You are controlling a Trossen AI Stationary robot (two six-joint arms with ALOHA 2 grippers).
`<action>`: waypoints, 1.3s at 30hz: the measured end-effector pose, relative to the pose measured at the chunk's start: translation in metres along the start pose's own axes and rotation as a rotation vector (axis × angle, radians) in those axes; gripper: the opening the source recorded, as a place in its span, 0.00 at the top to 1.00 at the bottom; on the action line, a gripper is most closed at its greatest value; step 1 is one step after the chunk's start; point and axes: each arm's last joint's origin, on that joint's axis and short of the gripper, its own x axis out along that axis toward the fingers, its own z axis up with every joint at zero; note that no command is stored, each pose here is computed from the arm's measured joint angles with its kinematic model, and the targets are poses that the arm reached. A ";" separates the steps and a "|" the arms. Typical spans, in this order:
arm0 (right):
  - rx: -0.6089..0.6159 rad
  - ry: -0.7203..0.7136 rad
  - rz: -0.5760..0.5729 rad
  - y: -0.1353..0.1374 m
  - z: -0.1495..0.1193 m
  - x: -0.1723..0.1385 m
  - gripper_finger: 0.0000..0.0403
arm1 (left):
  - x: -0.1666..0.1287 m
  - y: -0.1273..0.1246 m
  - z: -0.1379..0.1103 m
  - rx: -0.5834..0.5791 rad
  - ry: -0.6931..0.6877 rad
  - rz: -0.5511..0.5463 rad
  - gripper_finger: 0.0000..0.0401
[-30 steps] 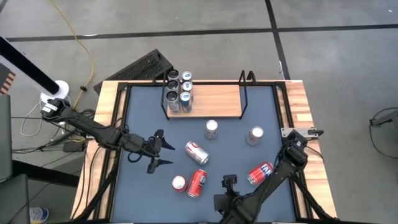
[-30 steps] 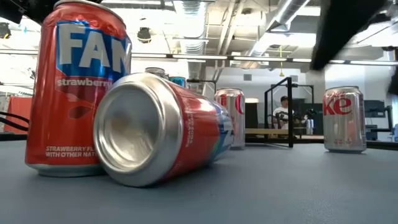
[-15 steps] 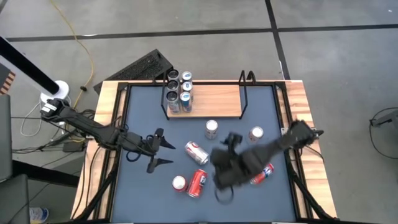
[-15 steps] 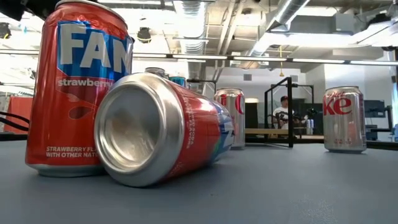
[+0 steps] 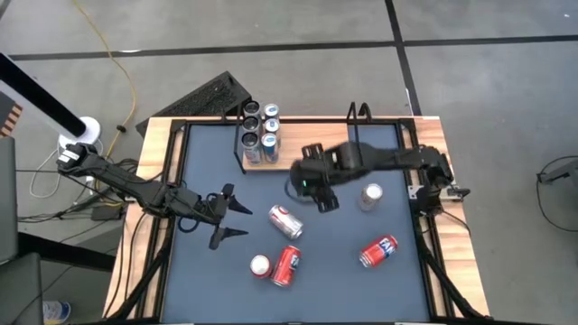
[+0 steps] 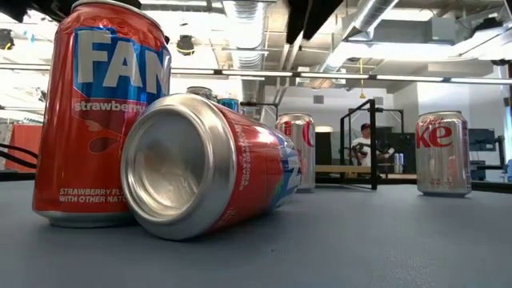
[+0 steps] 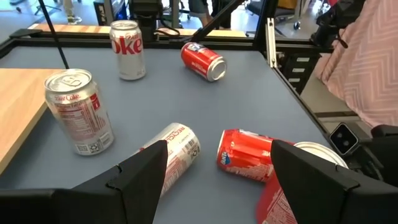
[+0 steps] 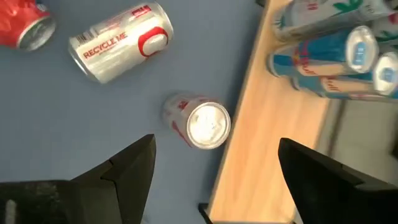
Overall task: Place canned beverage on shelf
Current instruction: Put the middle silver soda can on the shelf
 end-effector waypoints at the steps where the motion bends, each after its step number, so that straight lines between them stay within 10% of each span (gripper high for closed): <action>1: -0.007 0.001 0.019 -0.005 -0.002 0.006 0.20 | 0.000 0.000 0.000 0.005 0.000 0.006 0.31; 13: -0.098 0.020 0.166 -0.030 -0.022 0.081 0.20 | 0.001 0.012 0.001 0.013 -0.010 0.107 0.31; 39: -0.319 -0.069 0.230 -0.030 -0.028 0.106 0.20 | 0.001 0.013 0.000 -0.046 -0.002 0.108 0.31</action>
